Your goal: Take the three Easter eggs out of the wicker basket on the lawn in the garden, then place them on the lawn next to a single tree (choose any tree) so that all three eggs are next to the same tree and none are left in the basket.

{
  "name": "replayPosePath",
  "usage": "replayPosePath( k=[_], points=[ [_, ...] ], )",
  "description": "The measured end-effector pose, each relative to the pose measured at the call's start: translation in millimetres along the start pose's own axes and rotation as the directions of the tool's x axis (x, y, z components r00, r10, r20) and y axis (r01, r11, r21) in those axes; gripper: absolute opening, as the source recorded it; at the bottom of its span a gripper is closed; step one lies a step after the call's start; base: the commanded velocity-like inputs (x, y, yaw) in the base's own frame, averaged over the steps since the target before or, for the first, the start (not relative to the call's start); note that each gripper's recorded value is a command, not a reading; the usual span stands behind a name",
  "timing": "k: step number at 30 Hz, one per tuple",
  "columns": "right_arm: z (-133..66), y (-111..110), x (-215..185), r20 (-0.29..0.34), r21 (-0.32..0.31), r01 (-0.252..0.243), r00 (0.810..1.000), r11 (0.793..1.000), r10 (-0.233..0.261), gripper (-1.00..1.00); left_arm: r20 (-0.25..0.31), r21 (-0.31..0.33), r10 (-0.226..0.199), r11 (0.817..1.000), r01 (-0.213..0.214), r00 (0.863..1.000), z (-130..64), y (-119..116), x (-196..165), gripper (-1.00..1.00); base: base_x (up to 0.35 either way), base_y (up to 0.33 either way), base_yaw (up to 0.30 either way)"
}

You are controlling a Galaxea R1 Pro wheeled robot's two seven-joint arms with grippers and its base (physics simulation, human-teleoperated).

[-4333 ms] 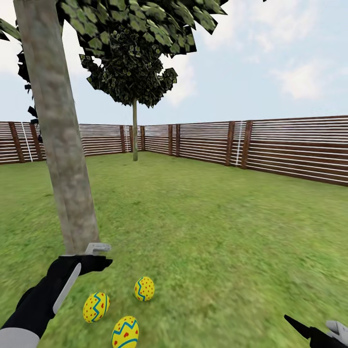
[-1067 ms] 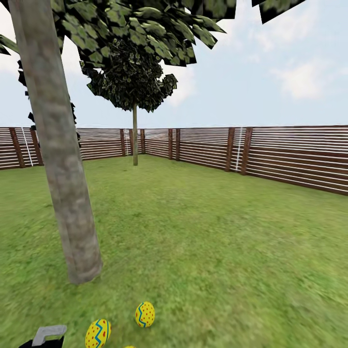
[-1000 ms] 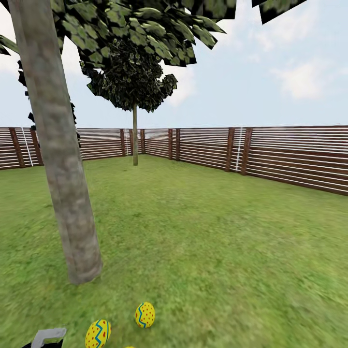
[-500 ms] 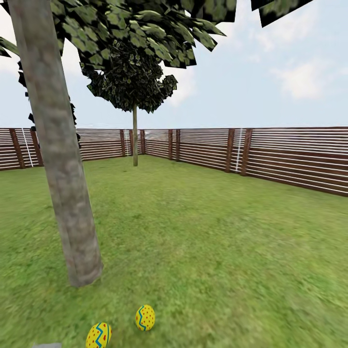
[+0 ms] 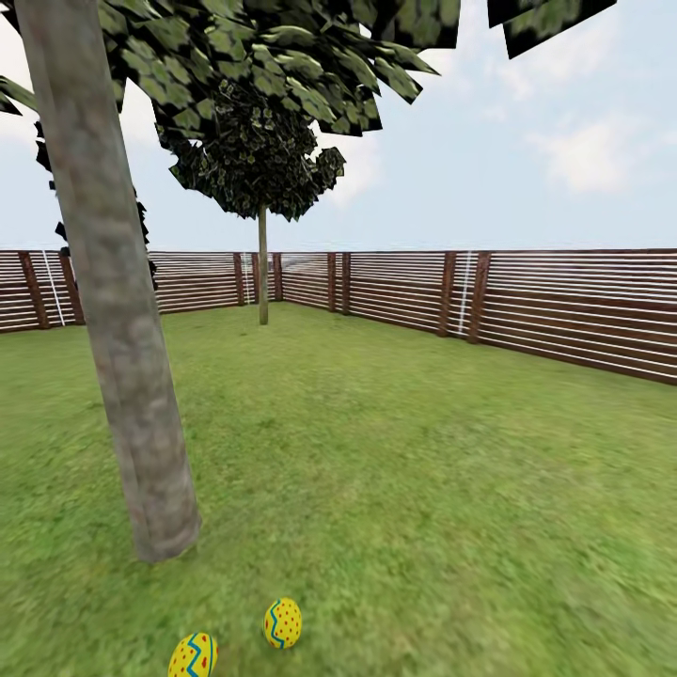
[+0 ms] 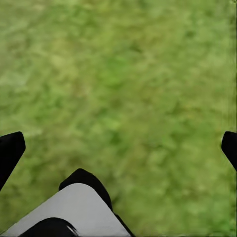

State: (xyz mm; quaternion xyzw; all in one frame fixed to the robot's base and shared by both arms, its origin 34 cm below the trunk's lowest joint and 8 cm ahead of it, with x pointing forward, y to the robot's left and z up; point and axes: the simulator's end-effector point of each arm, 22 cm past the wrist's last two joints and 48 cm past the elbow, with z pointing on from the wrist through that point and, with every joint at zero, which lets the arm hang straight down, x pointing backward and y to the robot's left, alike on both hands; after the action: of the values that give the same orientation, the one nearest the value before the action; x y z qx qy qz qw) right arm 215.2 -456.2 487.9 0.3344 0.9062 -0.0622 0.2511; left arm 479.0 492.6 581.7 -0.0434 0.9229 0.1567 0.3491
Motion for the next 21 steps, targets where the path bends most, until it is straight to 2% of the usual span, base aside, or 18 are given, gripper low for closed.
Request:
replayPosePath(
  k=[5, 21],
  points=[
    [-8.0, -8, 2, -0.01, 0.052, -0.003, 1.0, 0.999, 0.003, 1.0, -0.018, 0.005, 0.005, 1.0, -0.005, 1.0, -8.0, -1, 6, 1.0, 0.0, 0.0, 0.0],
    [-30.9, -8, -8, -0.016, 0.068, -0.007, 1.0, 0.998, 0.008, 1.0, -0.048, 0.009, 0.01, 1.0, -0.009, 0.999, -28.9, 3, 5, 1.0, 0.0, 0.0, 0.0]
  ],
)
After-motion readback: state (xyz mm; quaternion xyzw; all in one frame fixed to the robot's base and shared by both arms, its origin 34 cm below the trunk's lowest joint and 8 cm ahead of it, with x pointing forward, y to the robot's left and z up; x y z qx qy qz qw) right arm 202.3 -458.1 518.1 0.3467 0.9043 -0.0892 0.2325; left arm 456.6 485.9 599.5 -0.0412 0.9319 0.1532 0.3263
